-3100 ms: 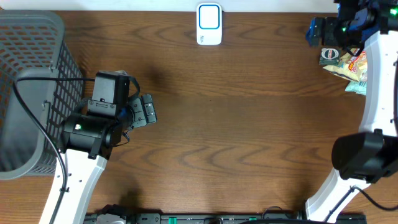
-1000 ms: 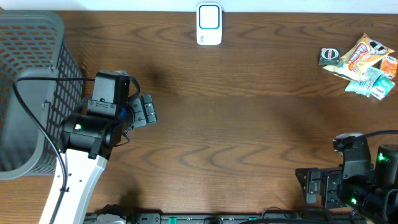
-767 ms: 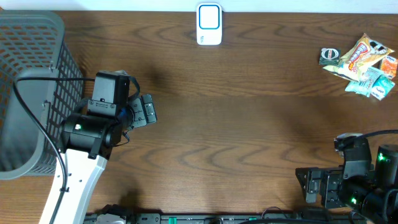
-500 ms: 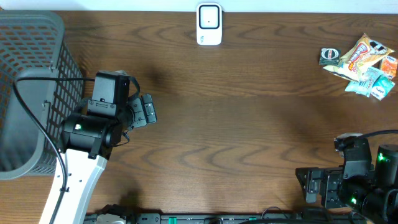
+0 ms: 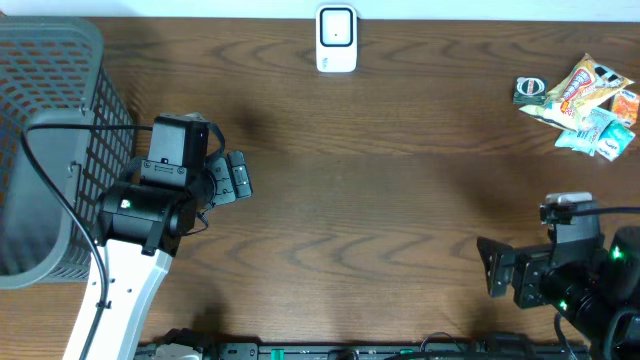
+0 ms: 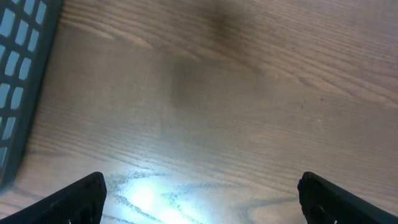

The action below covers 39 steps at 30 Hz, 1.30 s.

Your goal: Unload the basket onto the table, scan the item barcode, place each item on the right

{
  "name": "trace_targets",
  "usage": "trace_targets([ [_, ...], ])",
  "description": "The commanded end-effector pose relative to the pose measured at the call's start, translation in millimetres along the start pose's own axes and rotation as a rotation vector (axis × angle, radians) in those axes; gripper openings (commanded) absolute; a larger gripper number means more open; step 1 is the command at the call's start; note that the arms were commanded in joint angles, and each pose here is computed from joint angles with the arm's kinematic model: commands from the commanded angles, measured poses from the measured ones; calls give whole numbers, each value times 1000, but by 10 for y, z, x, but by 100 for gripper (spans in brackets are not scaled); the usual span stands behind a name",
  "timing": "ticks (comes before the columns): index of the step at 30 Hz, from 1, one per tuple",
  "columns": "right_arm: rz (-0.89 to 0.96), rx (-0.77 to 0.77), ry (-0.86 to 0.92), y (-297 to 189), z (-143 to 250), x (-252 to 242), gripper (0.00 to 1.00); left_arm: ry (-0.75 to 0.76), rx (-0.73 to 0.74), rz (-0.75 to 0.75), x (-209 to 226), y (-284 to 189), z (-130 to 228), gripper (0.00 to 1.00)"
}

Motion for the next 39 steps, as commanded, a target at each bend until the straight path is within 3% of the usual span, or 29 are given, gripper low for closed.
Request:
trace_targets([
  [1,-10,-39,-29,73,75,-3,99,-11,-7,3,-4,-17,-23,98],
  [29,-110,-528,-212,1035,561,-68,99,-11,-7,3,-4,-16,-22,97],
  [39,-107,-638,-239,1319,593,-124,99,-11,-7,3,-4,-17,-23,98],
])
Point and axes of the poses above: each gripper's point midway between its finger pads, its own y axis out along the fingers, its own x axis along the line the jaws close on, z = x × y, the point moved 7 cm from there along -y, back along the fingers, and after that the axes turned 3 degrees about y, right-handed, at the moved point
